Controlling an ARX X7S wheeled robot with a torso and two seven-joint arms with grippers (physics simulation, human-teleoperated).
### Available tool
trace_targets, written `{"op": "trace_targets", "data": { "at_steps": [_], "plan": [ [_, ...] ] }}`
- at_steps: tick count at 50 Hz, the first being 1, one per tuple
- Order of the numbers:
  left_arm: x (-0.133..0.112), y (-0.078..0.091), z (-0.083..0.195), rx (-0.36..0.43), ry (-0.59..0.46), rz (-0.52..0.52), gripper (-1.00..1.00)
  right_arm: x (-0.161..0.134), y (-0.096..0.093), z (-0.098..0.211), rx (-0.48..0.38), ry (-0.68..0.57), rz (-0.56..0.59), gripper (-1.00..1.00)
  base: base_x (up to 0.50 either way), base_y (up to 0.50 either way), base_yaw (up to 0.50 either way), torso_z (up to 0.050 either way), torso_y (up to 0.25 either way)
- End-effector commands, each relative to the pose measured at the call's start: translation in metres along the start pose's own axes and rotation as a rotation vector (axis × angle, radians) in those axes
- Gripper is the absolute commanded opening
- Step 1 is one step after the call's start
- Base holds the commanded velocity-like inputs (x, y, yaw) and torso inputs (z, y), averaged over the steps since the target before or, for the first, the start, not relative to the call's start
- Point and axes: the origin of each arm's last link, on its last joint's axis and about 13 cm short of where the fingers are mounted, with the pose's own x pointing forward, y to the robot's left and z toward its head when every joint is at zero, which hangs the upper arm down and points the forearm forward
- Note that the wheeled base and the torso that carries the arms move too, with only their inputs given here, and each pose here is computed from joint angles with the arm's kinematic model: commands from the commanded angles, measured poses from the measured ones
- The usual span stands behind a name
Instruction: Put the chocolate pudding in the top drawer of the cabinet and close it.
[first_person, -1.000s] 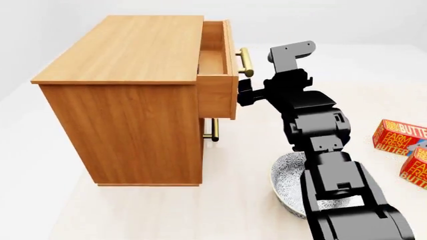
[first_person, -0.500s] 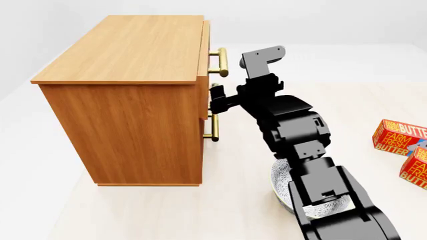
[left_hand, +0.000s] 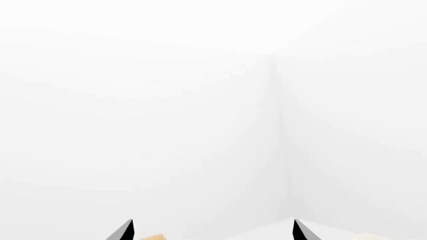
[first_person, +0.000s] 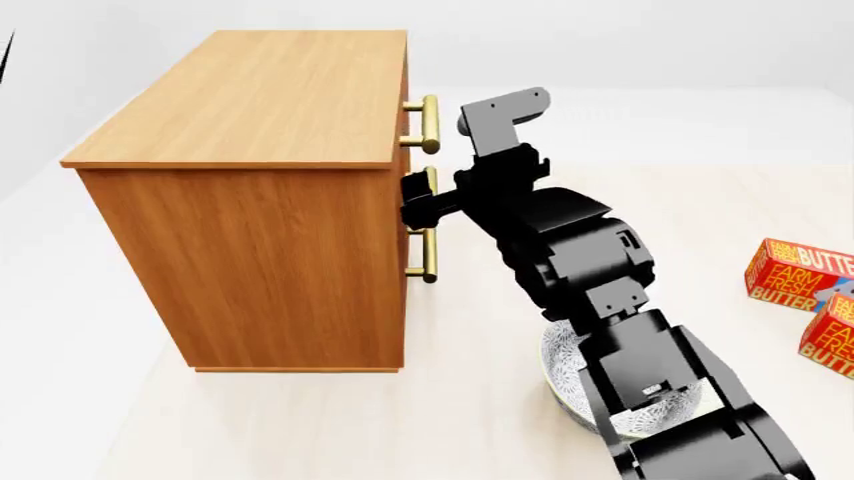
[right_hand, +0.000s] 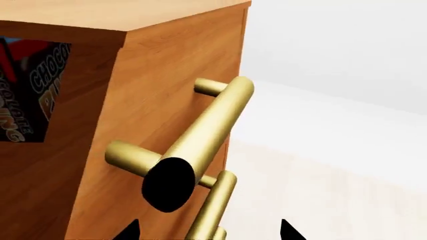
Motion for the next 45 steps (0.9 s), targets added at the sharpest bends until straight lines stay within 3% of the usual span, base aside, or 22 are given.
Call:
{"op": "trace_targets", "data": {
  "at_steps": [1,9,21,25,33,45],
  "plan": [
    [-0.001,0.000,-0.001,-0.006,-0.003,0.001,1.00,-0.002,0.014,0.007,0.063,-0.030,0.080,1.00,0.00,0.00,0.00,0.000,0.000],
    [-0.001,0.002,-0.006,-0.023,-0.002,0.003,1.00,-0.012,-0.011,-0.004,0.112,-0.008,0.010,1.00,0.00,0.00,0.00,0.000,0.000],
    [-0.001,0.007,-0.016,-0.055,-0.011,0.007,1.00,-0.077,-0.040,-0.035,0.150,0.034,-0.061,1.00,0.00,0.00,0.00,0.000,0.000],
    [0.000,0.008,-0.021,-0.069,-0.012,0.007,1.00,-0.097,-0.041,-0.041,0.130,0.033,-0.077,1.00,0.00,0.00,0.00,0.000,0.000],
    [0.003,0.010,-0.031,-0.094,-0.015,0.001,1.00,-0.129,-0.041,-0.032,0.100,-0.021,-0.129,1.00,0.00,0.00,0.00,0.000,0.000],
    [0.002,0.010,-0.035,-0.111,-0.021,0.006,1.00,-0.198,-0.060,-0.013,0.082,-0.123,-0.231,1.00,0.00,0.00,0.00,0.000,0.000]
  ]
}}
